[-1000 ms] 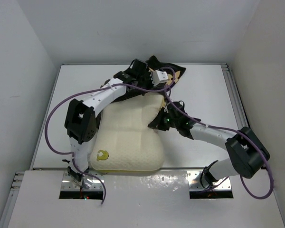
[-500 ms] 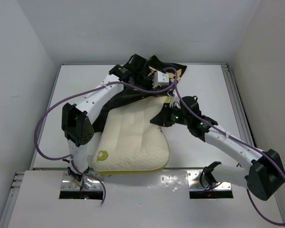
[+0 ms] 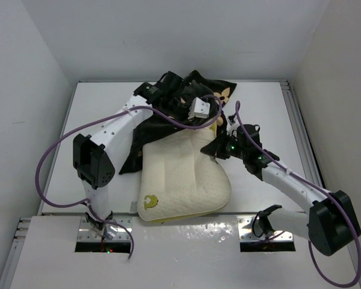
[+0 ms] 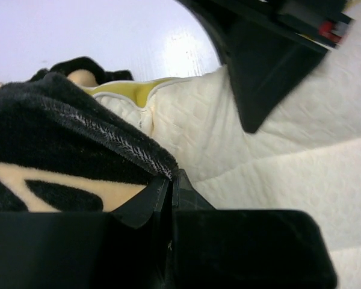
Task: Put the pillow into the pillowcase
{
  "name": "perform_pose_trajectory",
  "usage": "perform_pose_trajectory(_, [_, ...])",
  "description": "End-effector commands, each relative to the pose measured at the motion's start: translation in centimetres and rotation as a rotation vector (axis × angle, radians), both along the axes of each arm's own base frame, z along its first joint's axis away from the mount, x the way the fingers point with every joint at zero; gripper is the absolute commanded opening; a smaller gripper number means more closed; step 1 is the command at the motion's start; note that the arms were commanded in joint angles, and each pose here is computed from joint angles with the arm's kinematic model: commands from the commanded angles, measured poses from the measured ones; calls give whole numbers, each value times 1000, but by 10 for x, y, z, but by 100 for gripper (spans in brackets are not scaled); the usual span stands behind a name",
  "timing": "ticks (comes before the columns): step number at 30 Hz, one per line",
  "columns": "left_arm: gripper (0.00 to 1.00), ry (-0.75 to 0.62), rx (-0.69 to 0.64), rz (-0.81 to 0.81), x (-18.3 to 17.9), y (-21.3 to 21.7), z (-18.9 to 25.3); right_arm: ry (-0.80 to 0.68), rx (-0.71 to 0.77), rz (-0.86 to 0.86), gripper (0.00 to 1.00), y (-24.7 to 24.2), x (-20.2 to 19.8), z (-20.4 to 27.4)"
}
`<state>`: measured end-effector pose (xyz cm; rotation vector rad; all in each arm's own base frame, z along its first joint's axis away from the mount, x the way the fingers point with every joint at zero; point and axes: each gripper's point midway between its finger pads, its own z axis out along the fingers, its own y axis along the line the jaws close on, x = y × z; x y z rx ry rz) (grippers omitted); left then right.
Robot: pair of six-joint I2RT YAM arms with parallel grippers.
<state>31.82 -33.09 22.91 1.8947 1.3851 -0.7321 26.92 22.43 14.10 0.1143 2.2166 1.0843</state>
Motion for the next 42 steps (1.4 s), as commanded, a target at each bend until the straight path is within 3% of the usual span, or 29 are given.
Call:
perform_pose_trajectory(1, [0, 56, -57, 57, -15, -12, 20, -332, 145, -15, 0, 13, 27, 91])
perform_pose_trajectory(10, [5, 29, -143, 312, 32, -25, 49, -334, 142, 337, 0, 59, -42, 73])
perform_pose_trajectory(17, [12, 72, -115, 177, 1, -36, 40, -328, 201, 519, 0, 72, -62, 79])
perform_pose_trajectory(20, [0, 112, -70, 41, -33, -32, 28, -321, 146, 387, 0, 56, -34, 71])
perform_pose_trajectory(24, [0, 146, 9, -109, -73, -16, 3, -296, 75, 3, 0, 1, 28, 58])
perform_pose_trajectory(28, [0, 144, 50, -106, -80, -2, -14, -261, 70, -333, 0, -45, 63, 55])
perform_pose_trajectory(31, [0, 134, 57, -105, -84, 0, -22, -200, 64, -434, 0, -58, 70, 42])
perform_pose_trajectory(35, [1, 123, 67, 23, -63, -3, -30, -145, 53, -356, 0, -43, 60, 26])
perform_pose_trajectory(38, [9, 108, 78, 184, -34, 1, -35, -107, 15, -316, 27, -39, 47, 9])
perform_pose_trajectory(39, [10, 87, 77, 262, -19, 3, -34, -104, -5, -303, 54, -40, 44, 5])
perform_pose_trajectory(41, [19, 72, 72, 352, -3, 8, -36, -66, -58, -280, 77, -43, 37, -1])
perform_pose_trajectory(42, [22, 70, 70, 372, 0, 8, -37, -42, -96, -282, 80, -48, 32, -9])
